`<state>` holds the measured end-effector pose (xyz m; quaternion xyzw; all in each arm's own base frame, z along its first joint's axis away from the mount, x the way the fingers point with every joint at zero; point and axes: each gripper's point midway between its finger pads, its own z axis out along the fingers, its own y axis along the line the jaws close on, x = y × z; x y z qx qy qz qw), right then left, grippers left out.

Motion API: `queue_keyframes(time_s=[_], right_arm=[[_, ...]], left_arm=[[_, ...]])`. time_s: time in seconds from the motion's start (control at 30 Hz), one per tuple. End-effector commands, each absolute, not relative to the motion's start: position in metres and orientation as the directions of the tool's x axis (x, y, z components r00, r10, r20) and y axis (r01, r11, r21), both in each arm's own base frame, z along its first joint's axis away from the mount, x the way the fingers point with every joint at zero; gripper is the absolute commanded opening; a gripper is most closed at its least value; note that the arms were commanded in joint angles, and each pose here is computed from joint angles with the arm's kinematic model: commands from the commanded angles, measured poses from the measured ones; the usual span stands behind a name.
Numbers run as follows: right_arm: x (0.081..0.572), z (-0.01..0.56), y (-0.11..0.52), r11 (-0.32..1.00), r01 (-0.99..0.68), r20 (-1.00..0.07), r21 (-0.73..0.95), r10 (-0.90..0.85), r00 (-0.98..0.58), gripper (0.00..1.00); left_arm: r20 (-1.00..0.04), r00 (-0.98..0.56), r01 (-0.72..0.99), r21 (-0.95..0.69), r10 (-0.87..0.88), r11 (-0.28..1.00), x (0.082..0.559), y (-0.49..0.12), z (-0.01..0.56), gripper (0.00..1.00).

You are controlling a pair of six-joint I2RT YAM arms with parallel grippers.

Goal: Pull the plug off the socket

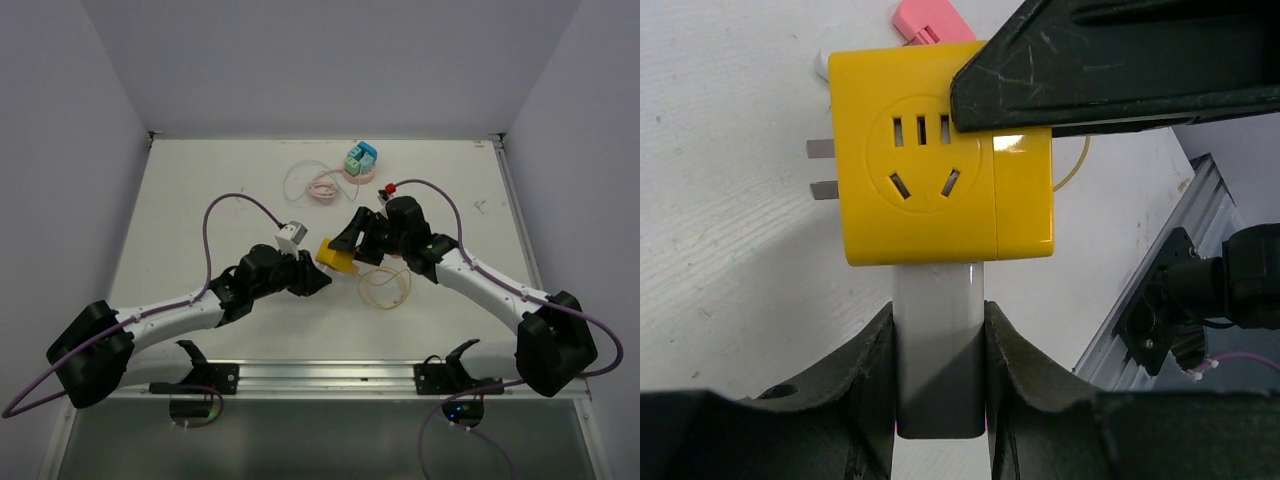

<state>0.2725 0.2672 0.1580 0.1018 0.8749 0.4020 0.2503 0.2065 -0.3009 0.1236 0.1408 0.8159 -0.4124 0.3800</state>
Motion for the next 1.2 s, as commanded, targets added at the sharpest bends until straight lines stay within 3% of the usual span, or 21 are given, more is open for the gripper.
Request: queue_keyframes(time_s=[0.0,0.7,0.93,1.17], right_arm=[[0.353,0.185,0.216,0.720,0.040,-0.558,0.693,0.571,-0.602,0.00],[0.389,0.177,0.190,0.662,0.161,-0.530,0.732,0.701,-0.477,0.00],[0.369,0.181,0.196,0.677,0.107,-0.527,0.728,0.653,-0.545,0.00],[0.334,0.188,0.191,0.703,0.038,-0.551,0.710,0.588,-0.592,0.00]], left_arm=[[-0.677,-0.736,0.565,-0.621,-0.007,0.544,0.169,-0.305,0.119,0.00],[-0.611,-0.791,0.465,-0.638,-0.036,0.614,0.166,-0.291,0.105,0.00],[-0.674,-0.737,0.456,-0.550,-0.049,0.700,0.205,-0.287,0.115,0.04],[-0.645,-0.760,0.426,-0.590,-0.083,0.687,0.267,-0.292,0.100,0.10]])
